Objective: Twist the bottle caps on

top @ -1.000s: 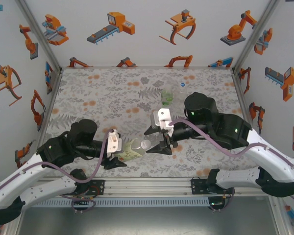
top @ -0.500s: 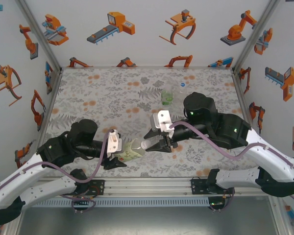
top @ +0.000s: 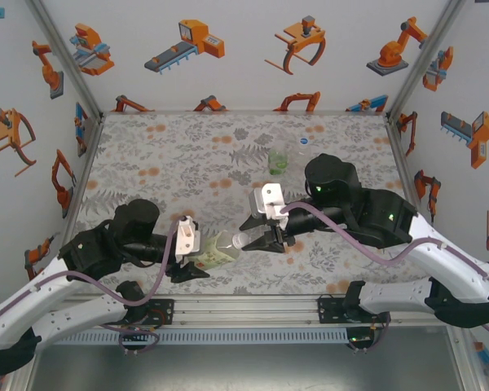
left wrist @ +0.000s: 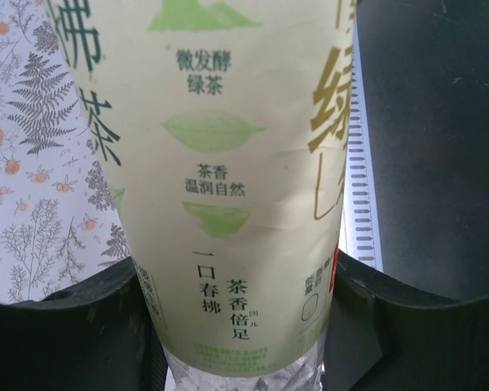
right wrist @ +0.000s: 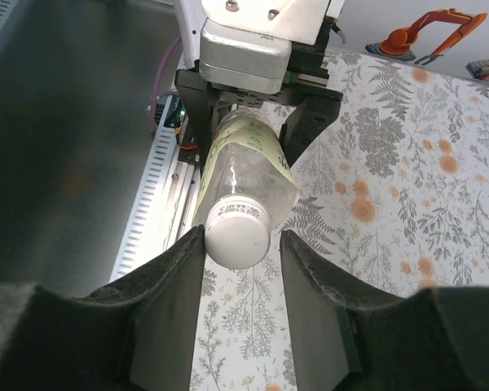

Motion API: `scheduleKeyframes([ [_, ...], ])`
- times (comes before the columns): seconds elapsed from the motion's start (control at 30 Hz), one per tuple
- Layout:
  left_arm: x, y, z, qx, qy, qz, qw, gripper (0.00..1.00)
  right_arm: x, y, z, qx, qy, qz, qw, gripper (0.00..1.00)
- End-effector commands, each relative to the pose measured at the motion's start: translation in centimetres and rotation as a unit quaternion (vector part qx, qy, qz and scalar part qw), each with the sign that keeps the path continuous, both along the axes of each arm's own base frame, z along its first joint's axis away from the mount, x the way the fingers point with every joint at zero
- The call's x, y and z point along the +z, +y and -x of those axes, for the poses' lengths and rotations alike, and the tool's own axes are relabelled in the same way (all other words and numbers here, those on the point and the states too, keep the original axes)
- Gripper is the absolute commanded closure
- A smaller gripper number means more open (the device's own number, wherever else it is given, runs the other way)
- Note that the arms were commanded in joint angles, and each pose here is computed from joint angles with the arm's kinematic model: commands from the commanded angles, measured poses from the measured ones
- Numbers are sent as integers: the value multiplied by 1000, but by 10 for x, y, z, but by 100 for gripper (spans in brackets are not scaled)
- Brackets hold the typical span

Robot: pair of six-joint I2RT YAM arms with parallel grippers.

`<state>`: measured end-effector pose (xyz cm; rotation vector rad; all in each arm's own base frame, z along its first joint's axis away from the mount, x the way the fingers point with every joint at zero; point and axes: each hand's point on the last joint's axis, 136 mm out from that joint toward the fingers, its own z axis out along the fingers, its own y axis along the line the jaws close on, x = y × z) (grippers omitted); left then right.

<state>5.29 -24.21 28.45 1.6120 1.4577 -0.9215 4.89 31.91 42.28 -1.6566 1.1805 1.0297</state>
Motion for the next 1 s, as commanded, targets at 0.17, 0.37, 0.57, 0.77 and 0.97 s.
scheduleKeyframes([
  [0.17, 10, -2, 2, -6, -4, 13, 1000, 100, 3, 0, -2, -12, 17, -7, 1000, 78],
  [0.37, 8, -2, -7, 16, -16, 12, 1000, 100, -4, 10, -34, -147, 178, -20, 973, 100],
  [0.57, 6, -3, -18, 41, -34, 15, 998, 100, -45, 11, -82, -358, 469, -19, 807, 100],
  [0.77, 4, -7, -27, 54, -45, 7, 997, 100, -90, -2, -86, -475, 634, 37, 609, 100],
  [0.97, 4, -9, -27, 46, -44, 3, 998, 100, -80, -1, -89, -485, 605, 46, 630, 94],
])
